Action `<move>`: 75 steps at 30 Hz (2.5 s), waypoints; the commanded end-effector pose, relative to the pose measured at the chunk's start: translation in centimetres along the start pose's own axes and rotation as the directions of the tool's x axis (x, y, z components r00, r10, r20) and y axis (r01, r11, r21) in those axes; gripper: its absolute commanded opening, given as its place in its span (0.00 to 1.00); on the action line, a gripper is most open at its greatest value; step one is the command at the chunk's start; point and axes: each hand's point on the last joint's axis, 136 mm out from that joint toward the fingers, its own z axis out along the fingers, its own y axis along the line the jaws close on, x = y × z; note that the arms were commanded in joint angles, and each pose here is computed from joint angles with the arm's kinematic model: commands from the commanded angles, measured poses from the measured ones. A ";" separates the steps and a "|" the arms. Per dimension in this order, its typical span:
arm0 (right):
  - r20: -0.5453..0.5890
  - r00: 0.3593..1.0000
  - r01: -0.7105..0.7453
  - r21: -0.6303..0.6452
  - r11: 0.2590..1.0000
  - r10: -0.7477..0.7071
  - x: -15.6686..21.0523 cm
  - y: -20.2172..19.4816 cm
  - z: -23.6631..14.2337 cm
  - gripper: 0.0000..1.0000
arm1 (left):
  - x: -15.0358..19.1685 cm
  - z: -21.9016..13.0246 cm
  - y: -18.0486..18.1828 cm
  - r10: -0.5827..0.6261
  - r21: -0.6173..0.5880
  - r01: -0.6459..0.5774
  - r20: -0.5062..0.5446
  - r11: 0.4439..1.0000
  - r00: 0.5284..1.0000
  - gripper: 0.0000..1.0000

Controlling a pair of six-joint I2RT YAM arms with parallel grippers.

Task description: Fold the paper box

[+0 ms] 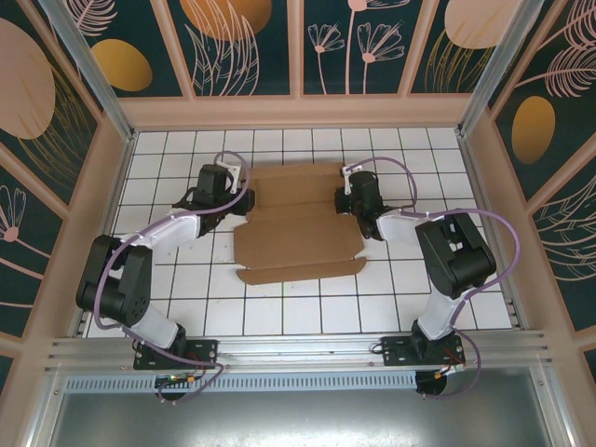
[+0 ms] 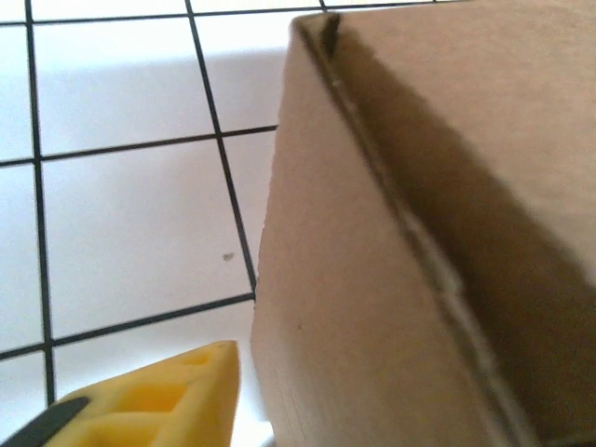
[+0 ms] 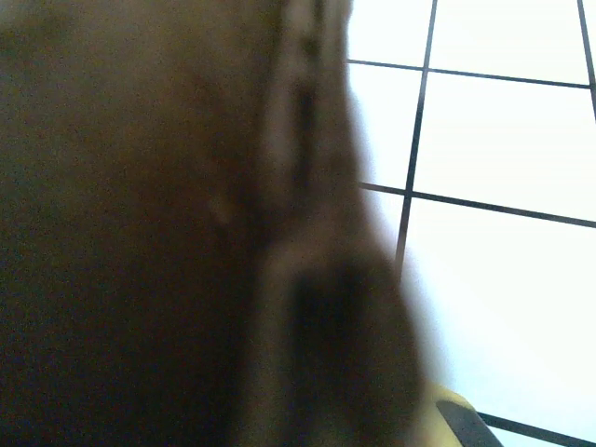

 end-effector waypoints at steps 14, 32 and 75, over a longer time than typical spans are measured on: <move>-0.002 0.999 0.036 0.088 0.996 -0.036 0.6 2.2 -2.2 0.00 | -2.5 0.7 4.4 -0.014 -0.322 0.041 0.085 0.946 0.996 0.00; 0.074 0.997 0.010 0.155 0.988 -0.022 1.4 1.9 -2.7 0.00 | -0.2 1.0 3.3 -0.115 -0.259 0.156 0.169 0.953 0.979 0.25; 0.108 0.991 0.057 0.234 0.971 -0.084 1.7 0.2 -3.2 0.00 | -5.1 -6.5 -0.6 -0.342 0.123 0.319 0.347 0.940 0.873 0.70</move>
